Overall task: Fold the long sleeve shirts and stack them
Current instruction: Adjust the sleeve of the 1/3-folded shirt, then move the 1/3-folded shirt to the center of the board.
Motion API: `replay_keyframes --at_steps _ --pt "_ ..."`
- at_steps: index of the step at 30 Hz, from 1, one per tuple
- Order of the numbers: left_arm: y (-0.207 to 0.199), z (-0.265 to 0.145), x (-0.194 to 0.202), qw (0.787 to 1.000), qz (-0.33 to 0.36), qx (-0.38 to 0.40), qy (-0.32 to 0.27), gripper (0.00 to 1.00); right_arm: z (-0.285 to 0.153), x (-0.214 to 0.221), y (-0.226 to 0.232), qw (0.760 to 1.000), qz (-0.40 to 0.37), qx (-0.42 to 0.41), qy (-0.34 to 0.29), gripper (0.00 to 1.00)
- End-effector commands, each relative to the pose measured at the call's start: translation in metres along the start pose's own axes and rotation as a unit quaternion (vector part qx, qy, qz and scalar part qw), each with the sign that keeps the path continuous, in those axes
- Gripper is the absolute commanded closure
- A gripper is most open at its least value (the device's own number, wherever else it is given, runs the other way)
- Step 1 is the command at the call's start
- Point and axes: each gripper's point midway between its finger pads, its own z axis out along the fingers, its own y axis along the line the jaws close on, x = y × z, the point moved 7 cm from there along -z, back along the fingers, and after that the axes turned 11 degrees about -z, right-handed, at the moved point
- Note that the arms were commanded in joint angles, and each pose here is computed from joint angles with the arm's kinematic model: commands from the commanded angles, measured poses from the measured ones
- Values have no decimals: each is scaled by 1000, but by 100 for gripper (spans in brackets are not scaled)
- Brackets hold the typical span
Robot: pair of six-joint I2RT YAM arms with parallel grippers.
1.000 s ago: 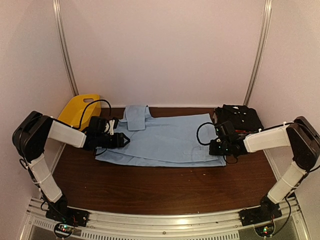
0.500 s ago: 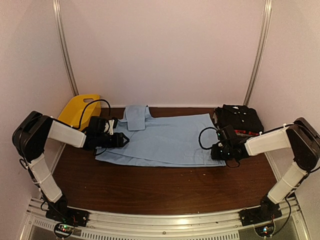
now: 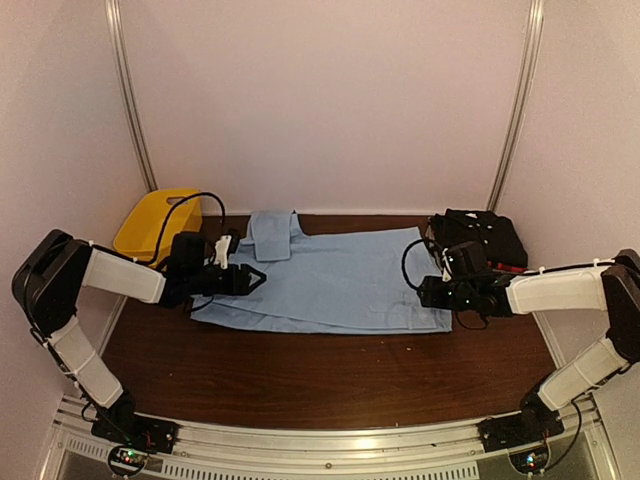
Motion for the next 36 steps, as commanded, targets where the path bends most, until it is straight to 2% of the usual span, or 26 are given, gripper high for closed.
replay_keyframes --at_steps 1,6,12,22,28,36 --pt "-28 14 10 996 38 72 22 40 0 3 8 999 -14 -44 -1 43" --pt "-15 22 27 997 16 54 48 42 13 9 15 997 -25 -68 27 43" --pt "15 30 46 996 -17 -38 76 43 30 26 14 995 -17 -66 70 43" --pt "34 22 75 989 -45 -83 114 44 36 60 6 991 -10 -60 118 44" --pt "21 9 106 986 -53 -73 144 44 23 83 -5 989 6 -30 142 45" --pt "-5 -9 150 980 -66 -74 174 45 -5 108 -4 988 45 -27 142 46"
